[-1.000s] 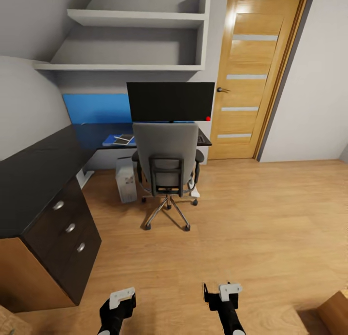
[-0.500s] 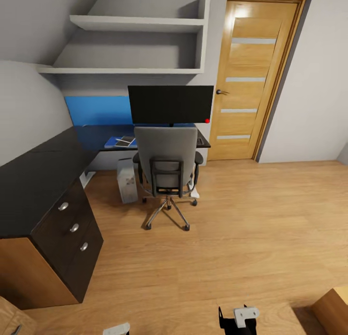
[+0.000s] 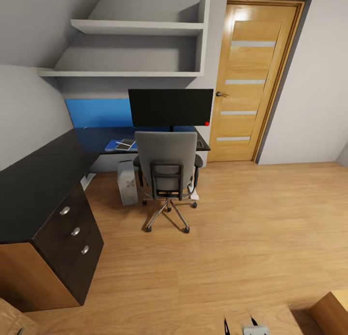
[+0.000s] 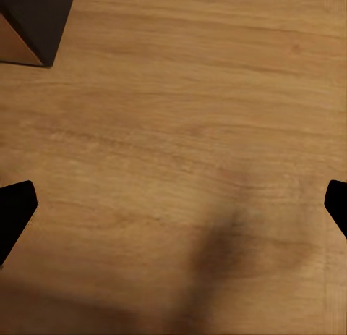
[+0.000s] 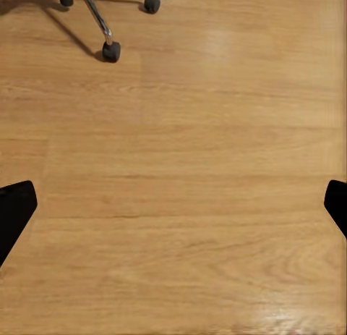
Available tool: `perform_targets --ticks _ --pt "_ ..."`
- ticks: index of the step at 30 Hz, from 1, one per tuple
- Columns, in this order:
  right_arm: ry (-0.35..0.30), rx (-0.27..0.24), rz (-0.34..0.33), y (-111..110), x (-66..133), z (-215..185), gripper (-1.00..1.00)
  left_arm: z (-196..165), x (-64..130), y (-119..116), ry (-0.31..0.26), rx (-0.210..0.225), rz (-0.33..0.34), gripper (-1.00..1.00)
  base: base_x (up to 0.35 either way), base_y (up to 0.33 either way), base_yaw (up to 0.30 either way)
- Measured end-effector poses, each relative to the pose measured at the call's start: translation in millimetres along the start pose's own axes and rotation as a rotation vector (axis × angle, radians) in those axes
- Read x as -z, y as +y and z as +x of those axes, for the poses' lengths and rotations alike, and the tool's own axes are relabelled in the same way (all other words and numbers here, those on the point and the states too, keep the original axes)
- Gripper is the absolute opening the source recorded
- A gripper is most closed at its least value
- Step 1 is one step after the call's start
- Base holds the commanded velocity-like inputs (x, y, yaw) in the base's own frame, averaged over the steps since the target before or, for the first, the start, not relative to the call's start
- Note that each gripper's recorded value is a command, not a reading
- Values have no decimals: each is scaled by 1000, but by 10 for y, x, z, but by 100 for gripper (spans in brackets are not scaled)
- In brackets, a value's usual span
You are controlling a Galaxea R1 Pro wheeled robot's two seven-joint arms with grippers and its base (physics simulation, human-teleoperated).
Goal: In the bedroom, organize the workspace by keeping the computer under the desk, ensuring the monitor is on the desk, placing the keyboard on the desk next to the monitor, placing the mouse on the desk next to the keyboard, moving the folder from the swivel chair onto the desk next to the mouse, stacking the notebook on top of the folder with the pen on top of the notebook, and positioning the swivel chair next to the desk.
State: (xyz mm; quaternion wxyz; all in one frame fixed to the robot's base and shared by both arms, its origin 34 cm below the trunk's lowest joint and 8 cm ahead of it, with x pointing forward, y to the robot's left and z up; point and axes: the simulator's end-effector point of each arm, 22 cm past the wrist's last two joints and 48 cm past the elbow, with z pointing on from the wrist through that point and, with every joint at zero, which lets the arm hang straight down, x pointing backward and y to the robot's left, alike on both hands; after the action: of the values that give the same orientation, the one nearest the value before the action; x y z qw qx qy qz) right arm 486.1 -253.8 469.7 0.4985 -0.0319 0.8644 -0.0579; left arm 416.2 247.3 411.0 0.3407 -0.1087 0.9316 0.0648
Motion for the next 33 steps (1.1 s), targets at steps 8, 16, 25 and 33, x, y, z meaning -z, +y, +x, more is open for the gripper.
perform_targets --ticks 8,16,25,33 --pt "12 -9 -5 -8 381 135 100 9 282 143 -70 6 -6 100 0 0 0" --pt "33 -11 -10 0 586 142 100 -145 478 223 -146 5 20 100 0 0 0" --pt "56 -9 -10 -29 756 111 100 -42 749 293 -140 -6 51 100 0 0 0" --pt "109 4 -16 -12 788 195 100 68 830 333 -113 -13 52 100 0 0 0"
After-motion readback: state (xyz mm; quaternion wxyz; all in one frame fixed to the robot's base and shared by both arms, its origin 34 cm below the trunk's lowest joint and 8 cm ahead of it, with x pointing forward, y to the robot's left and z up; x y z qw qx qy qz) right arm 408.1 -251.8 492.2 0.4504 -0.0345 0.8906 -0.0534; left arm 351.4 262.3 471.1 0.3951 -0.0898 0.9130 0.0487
